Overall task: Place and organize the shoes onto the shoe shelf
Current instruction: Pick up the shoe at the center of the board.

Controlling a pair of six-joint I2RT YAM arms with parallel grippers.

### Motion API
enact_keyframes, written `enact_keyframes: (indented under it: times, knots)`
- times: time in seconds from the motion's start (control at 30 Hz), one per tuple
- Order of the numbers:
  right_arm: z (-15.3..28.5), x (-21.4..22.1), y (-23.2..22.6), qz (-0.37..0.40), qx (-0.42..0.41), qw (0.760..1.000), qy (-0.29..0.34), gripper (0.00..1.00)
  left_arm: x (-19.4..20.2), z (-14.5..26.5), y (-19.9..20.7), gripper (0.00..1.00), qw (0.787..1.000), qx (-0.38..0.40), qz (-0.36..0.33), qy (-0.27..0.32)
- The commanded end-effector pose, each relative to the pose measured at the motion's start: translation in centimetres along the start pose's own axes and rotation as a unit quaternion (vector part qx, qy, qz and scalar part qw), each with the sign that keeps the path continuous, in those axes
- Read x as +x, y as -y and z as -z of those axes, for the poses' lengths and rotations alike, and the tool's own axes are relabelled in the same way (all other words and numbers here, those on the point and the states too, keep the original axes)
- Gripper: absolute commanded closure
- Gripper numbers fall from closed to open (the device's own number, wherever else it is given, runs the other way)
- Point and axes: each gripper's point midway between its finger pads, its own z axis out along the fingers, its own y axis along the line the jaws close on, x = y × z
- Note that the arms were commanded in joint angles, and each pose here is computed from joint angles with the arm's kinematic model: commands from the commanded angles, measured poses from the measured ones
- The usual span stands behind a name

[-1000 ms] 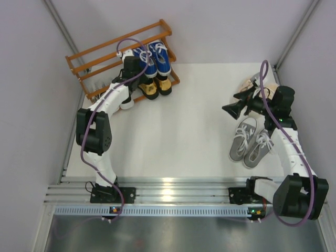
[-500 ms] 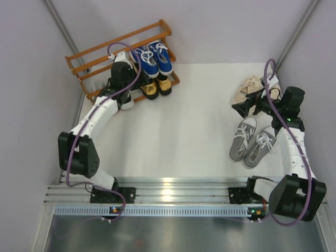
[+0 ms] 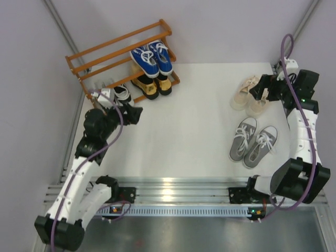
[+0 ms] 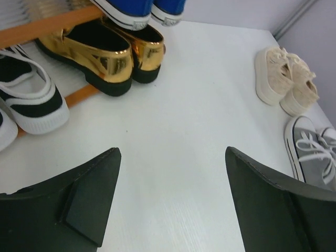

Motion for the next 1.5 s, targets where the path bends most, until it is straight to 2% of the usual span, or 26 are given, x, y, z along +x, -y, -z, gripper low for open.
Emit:
enact_keyframes:
  times: [0.0,0.03,0.07,0.13,0.27,0.4,0.57,0.67,0.77,0.83,1.03,1.27,1.47]
  knots:
    - [0.5,0.1,3.0,-0.063,0.079,0.994,-0.035,0.01,1.1,2.9,1.9,0.13,0.997,0.067,-0.031,0.036]
    - [0.3,0.2,3.5,-0.069,0.089,0.993,-0.039,0.01,2.9,3.3,1.3,0.12,0.997,0.065,-0.029,0.027]
    - [-0.2,0.4,4.2,-0.080,0.100,0.991,-0.048,0.00,2.6,4.4,1.7,0.12,0.996,0.074,-0.036,0.046]
    - [-0.6,1.3,5.2,-0.090,0.116,0.987,-0.069,0.01,4.2,5.0,1.3,0.10,0.996,0.074,-0.038,0.042]
    - [-2.1,2.8,8.0,-0.090,0.155,0.978,-0.105,0.01,3.8,6.2,2.3,0.09,0.992,0.101,-0.048,0.063]
    - [-2.7,4.6,11.0,-0.071,0.205,0.967,-0.134,0.01,4.1,6.1,2.4,0.09,0.992,0.106,-0.049,0.055]
    - [-4.2,5.2,13.1,-0.046,0.209,0.966,-0.145,0.01,4.5,6.0,2.4,0.10,0.992,0.106,-0.046,0.045]
    - [-5.4,4.1,11.1,-0.008,0.122,0.981,-0.149,0.03,4.7,6.0,2.3,0.10,0.993,0.105,-0.043,0.040]
    - [-6.3,2.5,10.1,0.011,0.088,0.987,-0.131,0.05,5.0,5.9,2.2,0.10,0.993,0.101,-0.042,0.034]
    - [-7.3,1.5,10.0,0.011,0.087,0.988,-0.124,0.06,5.1,5.9,2.1,0.10,0.993,0.100,-0.043,0.034]
    - [-11.2,2.0,11.2,0.003,0.099,0.985,-0.140,0.08,5.3,5.8,2.1,0.10,0.993,0.103,-0.043,0.030]
    - [-15.1,4.3,11.2,0.047,0.149,0.970,-0.184,0.09,5.6,5.6,1.9,0.10,0.994,0.099,-0.045,0.023]
    - [-16.6,6.4,11.7,0.062,0.175,0.960,-0.211,0.17,5.8,5.5,2.0,0.10,0.994,0.102,-0.042,0.018]
